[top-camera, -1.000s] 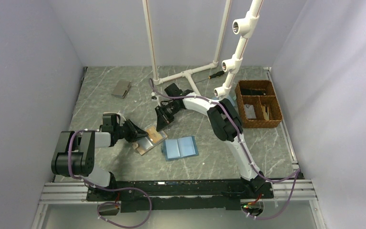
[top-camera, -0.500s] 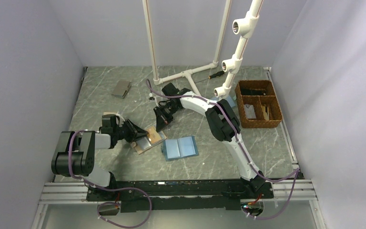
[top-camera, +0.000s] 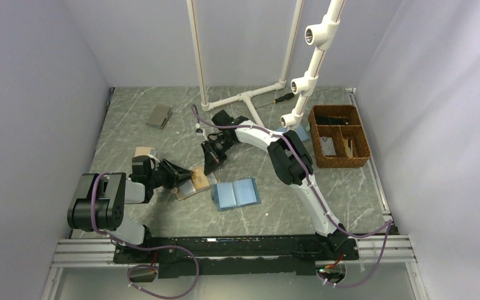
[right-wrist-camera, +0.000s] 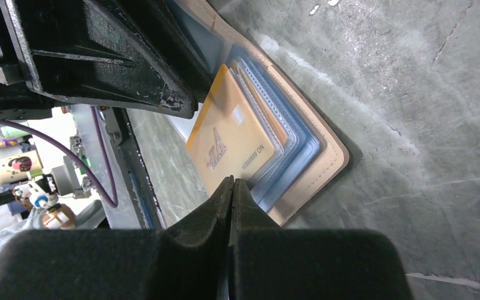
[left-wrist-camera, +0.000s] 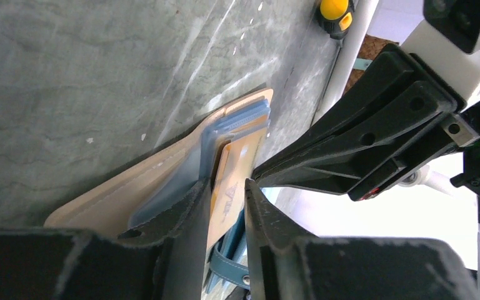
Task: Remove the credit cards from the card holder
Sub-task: Remove the credit card from the card holder.
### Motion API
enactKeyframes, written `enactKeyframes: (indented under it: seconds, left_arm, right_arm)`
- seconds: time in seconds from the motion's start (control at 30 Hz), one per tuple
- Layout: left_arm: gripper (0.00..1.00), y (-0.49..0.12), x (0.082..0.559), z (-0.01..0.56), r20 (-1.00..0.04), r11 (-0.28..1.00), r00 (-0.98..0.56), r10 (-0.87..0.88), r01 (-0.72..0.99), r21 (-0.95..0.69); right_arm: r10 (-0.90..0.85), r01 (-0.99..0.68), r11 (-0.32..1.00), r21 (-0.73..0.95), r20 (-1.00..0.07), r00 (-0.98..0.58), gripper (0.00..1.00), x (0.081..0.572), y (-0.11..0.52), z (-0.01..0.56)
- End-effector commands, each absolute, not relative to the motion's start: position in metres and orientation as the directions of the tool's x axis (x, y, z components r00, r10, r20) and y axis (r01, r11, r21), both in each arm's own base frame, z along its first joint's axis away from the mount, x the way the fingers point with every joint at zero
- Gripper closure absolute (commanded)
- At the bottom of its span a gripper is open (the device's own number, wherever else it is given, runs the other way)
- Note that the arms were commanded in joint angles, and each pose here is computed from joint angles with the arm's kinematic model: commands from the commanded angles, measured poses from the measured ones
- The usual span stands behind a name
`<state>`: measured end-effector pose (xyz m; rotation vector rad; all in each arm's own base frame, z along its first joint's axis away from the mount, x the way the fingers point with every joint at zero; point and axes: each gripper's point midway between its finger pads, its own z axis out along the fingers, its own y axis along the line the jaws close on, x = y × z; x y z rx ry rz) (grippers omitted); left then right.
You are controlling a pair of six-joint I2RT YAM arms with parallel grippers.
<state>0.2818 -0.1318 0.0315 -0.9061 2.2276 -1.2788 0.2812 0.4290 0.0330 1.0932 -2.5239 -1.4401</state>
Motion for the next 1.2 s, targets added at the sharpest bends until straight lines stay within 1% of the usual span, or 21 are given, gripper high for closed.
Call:
enactKeyframes:
  seconds: [0.0, 0.03, 0.17, 0.33, 0.43, 0.53, 0.63, 0.7, 0.73, 0.93, 1.17]
  left_arm:
    - [0.68, -0.147, 0.286, 0.064, -0.058, 0.314, -0.746, -0.664, -0.207, -0.927]
    - [0.68, -0.147, 0.286, 0.063, -0.082, 0.337, -0.755, -0.65, -0.19, -0.922]
    - [0.69, -0.147, 0.279, 0.049, -0.088, 0.392, -0.785, -0.613, -0.206, -0.897]
    - [0.72, -0.15, 0.276, 0.035, -0.093, 0.416, -0.801, -0.592, -0.204, -0.886]
    - [0.72, -0.156, 0.277, 0.03, -0.104, 0.446, -0.817, -0.567, -0.199, -0.873]
    - [0.75, -0.159, 0.278, 0.024, -0.115, 0.478, -0.827, -0.55, -0.199, -0.855]
    - [0.83, -0.158, 0.277, 0.021, -0.127, 0.502, -0.83, -0.543, -0.2, -0.841]
    - [0.96, -0.157, 0.276, 0.021, -0.138, 0.517, -0.833, -0.535, -0.193, -0.834]
    - [1.0, -0.156, 0.276, 0.023, -0.15, 0.525, -0.834, -0.531, -0.185, -0.831]
    - [1.0, -0.147, 0.275, 0.033, -0.21, 0.579, -0.826, -0.524, -0.165, -0.799]
    - [1.0, -0.131, 0.274, 0.047, -0.251, 0.58, -0.795, -0.553, -0.15, -0.801]
  right_arm:
    - [-0.623, -0.57, 0.351, 0.743, -0.269, -0.734, 1.0, 0.266, 0.44, -0.003]
    - [-0.621, -0.567, 0.356, 0.743, -0.265, -0.738, 1.0, 0.267, 0.439, -0.003]
    - [-0.618, -0.565, 0.359, 0.743, -0.264, -0.741, 1.0, 0.269, 0.438, -0.004]
    - [-0.621, -0.56, 0.359, 0.747, -0.257, -0.74, 1.0, 0.267, 0.439, -0.005]
    - [-0.621, -0.557, 0.357, 0.75, -0.254, -0.741, 1.0, 0.266, 0.439, -0.005]
    - [-0.62, -0.558, 0.356, 0.749, -0.257, -0.741, 1.0, 0.267, 0.439, -0.004]
    - [-0.62, -0.56, 0.363, 0.745, -0.256, -0.741, 1.0, 0.268, 0.438, -0.006]
    - [-0.621, -0.563, 0.369, 0.74, -0.254, -0.742, 1.0, 0.268, 0.437, -0.008]
    - [-0.62, -0.563, 0.377, 0.735, -0.251, -0.743, 1.0, 0.27, 0.436, -0.01]
    - [-0.593, -0.559, 0.4, 0.726, -0.259, -0.762, 1.0, 0.285, 0.427, -0.007]
    - [-0.564, -0.588, 0.371, 0.719, -0.328, -0.758, 1.0, 0.307, 0.415, 0.017]
